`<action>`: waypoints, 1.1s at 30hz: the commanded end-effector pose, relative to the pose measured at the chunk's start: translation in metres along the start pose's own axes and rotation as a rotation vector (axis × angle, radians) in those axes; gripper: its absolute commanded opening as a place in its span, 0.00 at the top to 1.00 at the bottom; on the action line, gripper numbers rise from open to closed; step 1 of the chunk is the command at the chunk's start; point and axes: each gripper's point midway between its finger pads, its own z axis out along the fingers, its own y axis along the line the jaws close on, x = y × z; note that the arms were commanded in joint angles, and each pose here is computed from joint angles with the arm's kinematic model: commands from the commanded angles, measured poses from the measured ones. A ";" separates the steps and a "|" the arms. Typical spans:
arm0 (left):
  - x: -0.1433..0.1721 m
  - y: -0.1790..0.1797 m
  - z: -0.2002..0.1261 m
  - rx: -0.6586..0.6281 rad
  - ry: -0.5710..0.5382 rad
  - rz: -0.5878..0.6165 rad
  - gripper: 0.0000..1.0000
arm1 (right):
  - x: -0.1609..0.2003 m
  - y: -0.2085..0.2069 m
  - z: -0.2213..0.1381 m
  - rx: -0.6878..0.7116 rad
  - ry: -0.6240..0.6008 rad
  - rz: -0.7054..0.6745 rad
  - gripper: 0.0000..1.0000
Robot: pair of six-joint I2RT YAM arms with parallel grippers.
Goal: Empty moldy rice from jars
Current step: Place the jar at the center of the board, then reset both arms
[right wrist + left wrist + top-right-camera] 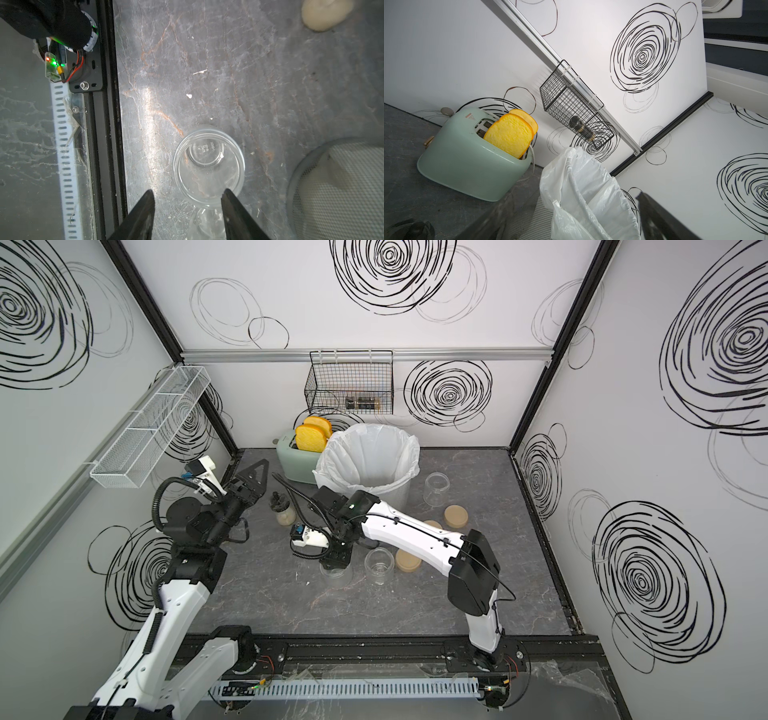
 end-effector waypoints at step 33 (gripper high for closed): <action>-0.004 0.016 -0.009 -0.155 -0.055 0.296 0.04 | 0.138 -0.140 -0.194 0.640 -0.758 0.643 0.23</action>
